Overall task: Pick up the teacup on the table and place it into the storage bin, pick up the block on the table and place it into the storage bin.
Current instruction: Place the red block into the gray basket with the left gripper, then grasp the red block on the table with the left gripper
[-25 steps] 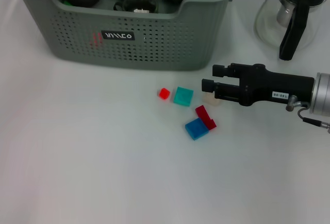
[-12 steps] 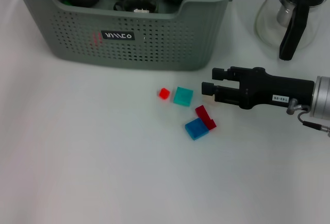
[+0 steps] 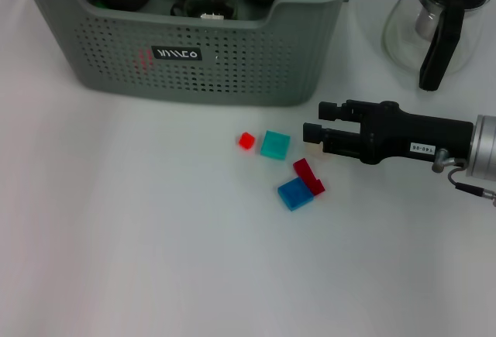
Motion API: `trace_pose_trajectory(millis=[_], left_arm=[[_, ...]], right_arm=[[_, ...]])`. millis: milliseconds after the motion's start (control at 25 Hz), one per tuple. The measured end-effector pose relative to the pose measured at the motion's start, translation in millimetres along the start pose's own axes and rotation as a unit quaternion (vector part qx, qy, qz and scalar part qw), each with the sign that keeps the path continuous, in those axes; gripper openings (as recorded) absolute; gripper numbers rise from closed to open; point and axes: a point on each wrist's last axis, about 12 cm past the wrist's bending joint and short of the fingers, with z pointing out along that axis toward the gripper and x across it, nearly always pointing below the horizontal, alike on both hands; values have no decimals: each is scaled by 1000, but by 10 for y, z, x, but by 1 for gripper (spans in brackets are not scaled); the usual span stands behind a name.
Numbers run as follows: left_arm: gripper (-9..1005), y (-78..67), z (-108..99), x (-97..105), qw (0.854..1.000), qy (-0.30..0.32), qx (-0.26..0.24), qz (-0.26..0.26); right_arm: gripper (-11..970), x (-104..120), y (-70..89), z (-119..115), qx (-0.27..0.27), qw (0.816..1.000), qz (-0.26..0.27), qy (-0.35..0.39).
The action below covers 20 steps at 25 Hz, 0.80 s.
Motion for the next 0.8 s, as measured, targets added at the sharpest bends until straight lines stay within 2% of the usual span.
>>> trace_pose_trajectory(millis=[120,280,400,480,520,600,680,720,800], left_arm=[[232,9,-7,-2,1000,-8,-3,-2],[309,33,-141,-25,999,-38,11,-13],[367,4,-290,24,995,-79,56,-20],[406,-38,-421,140,986,-115,122,-19],[425,-51,-477,203,980,-130,152,-16],[496,-81,-630,383,954,-182,237,-7],[566,-76,-756,570,925,-231,303,3],[602,-77,-828,706,905,-254,341,15],[641,-67,-895,864,886,-271,375,33]], right_arm=[[641,1,0,-2,0,1000,1,-1],[642,19,3,-1,1,1000,5,-2],[642,16,1,-4,1,1000,6,-3],[642,11,-4,-9,3,1000,7,-6],[642,6,-11,-16,5,1000,7,-8],[642,-4,-21,-28,8,1000,8,-13],[642,-18,-30,-36,11,1000,8,-16],[642,-25,-33,-36,11,1000,8,-17],[643,-33,-37,-36,11,1000,7,-17]])
